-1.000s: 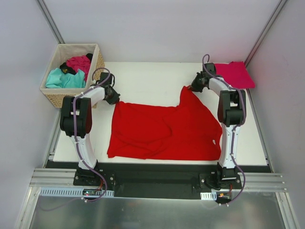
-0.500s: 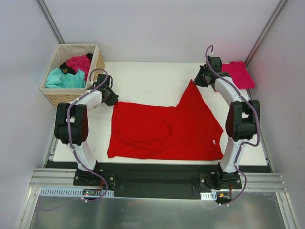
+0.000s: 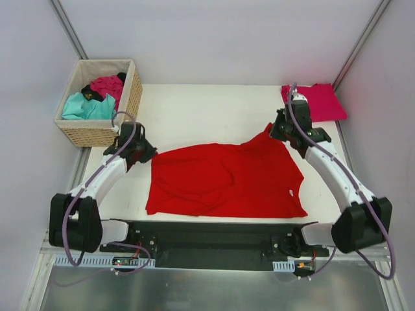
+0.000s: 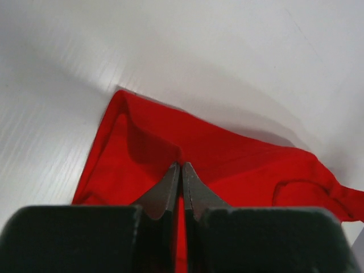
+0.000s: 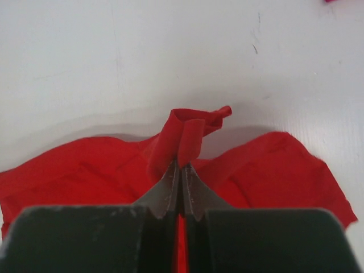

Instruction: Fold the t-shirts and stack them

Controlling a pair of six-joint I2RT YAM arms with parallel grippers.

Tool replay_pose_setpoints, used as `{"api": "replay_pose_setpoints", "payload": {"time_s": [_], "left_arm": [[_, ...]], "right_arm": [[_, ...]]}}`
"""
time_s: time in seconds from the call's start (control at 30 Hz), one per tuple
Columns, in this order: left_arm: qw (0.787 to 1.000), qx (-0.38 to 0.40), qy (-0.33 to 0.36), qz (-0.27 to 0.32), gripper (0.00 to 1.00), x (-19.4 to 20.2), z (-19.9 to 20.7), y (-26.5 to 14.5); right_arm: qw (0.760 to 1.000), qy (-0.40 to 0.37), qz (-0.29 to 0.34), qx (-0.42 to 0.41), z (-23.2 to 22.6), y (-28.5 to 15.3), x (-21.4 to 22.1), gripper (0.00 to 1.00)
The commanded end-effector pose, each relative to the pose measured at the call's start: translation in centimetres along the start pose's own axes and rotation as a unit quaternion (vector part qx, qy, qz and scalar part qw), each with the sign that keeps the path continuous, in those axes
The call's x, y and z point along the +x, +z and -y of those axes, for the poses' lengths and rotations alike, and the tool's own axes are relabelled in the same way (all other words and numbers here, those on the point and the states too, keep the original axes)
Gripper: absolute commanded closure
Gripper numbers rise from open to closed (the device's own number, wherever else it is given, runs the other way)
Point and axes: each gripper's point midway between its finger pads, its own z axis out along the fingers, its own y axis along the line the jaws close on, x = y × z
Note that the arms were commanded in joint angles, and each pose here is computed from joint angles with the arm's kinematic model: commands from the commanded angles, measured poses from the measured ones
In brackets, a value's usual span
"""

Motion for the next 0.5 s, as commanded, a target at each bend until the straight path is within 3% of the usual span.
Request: {"api": "replay_pose_setpoints", "payload": {"time_s": [0.0, 0.13, 0.3, 0.47], "left_arm": [[1.0, 0.003, 0.001, 0.007, 1.0, 1.8, -1.9, -1.7], [1.0, 0.002, 0.005, 0.005, 1.0, 2.8, -3.0, -2.1], [1.0, -0.001, 0.011, 0.0, 1.0, 3.3, -3.4, -2.0], [1.0, -0.017, 0.016, 0.008, 1.0, 3.1, -4.0, -1.6]], "right_arm": [[0.998, -0.005, 0.04, 0.057, 2.7, -4.9, 0.8, 1.0], [0.995, -0.01, 0.025, 0.098, 5.8, -7.2, 4.4, 0.99], [0.996, 0.007, 0.033, 0.08, 6.7, -10.3, 7.2, 0.99], [0.996, 0.015, -0.003, 0.084, 8.3, -11.7, 11.6, 0.99]]}}
